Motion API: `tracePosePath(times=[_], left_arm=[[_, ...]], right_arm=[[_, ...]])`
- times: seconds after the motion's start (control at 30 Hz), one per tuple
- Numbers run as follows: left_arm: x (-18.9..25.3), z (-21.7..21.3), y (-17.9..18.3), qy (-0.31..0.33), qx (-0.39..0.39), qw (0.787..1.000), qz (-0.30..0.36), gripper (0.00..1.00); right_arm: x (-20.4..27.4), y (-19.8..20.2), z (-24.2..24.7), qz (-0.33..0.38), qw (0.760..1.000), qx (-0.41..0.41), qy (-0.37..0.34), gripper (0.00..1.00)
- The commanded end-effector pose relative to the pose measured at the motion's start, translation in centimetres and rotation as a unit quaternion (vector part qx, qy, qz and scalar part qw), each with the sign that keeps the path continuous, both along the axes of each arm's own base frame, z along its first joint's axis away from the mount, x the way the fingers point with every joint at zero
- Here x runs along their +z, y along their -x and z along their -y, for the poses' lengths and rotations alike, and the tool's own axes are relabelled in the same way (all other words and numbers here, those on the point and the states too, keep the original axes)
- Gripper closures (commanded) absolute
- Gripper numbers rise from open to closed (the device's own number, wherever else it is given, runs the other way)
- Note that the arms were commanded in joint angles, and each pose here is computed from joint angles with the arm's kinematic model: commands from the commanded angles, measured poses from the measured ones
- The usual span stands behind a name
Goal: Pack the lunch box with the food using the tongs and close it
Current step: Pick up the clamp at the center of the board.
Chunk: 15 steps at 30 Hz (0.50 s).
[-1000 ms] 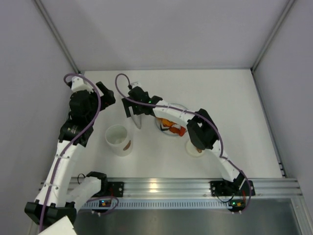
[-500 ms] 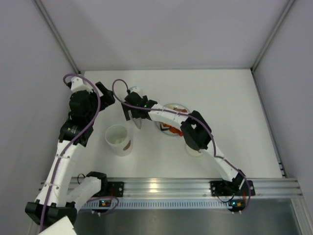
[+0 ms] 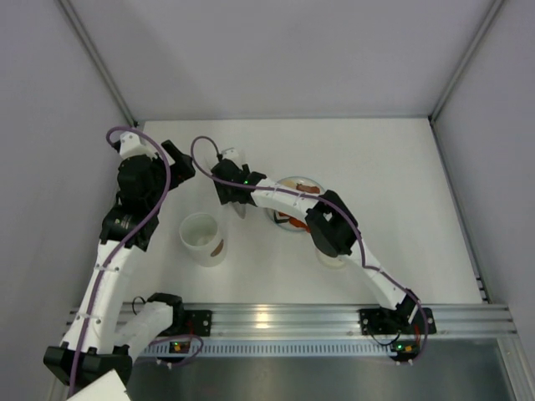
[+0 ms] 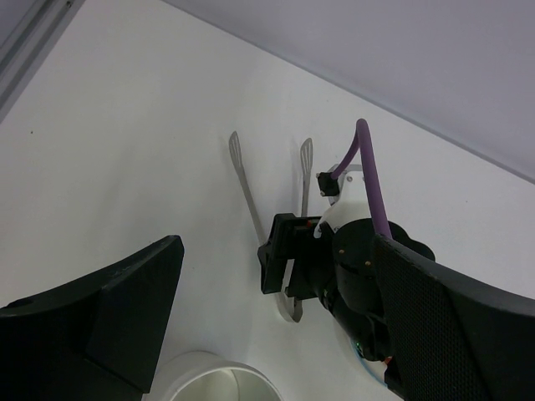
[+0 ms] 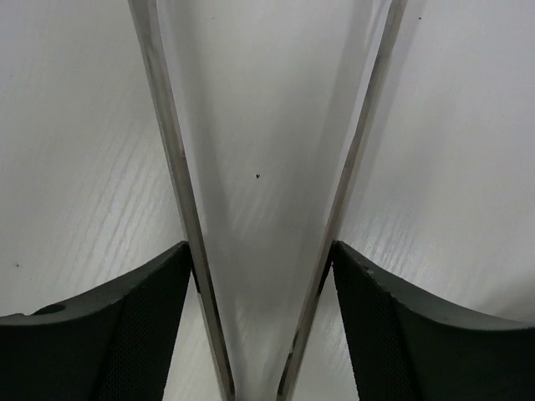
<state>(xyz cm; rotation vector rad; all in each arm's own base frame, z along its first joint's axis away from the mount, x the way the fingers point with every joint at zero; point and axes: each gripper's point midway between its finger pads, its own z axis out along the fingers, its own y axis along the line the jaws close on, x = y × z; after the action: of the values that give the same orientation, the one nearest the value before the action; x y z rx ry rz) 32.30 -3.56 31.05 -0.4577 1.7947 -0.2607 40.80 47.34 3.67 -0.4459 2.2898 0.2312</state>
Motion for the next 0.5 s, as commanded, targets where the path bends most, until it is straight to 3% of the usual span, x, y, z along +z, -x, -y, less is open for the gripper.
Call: tracePosePath(times=[0.0,0.17,0.3,0.47], left_arm=[[1.5,-0.2,0.2,0.013,0.002,0.999,0.031,0.01],[1.4,-0.1,0.0,0.016,0.0,0.999,0.03,0.01],[1.3,-0.1,0.0,0.016,-0.002,0.999,0.029,0.01],[1.4,-0.1,0.0,0.017,-0.002,0.999,0.03,0.01]], right_arm=[[-0.3,0.3,-0.2,0.018,0.999,-0.001,0.03,0.34],[-0.3,0.1,0.8,0.022,0.999,-0.007,0.047,0.41],[-0.4,0.0,1.5,0.024,0.998,-0.006,0.054,0.41],[-0.6,0.1,1.8,0.024,0.998,-0.009,0.06,0.26]])
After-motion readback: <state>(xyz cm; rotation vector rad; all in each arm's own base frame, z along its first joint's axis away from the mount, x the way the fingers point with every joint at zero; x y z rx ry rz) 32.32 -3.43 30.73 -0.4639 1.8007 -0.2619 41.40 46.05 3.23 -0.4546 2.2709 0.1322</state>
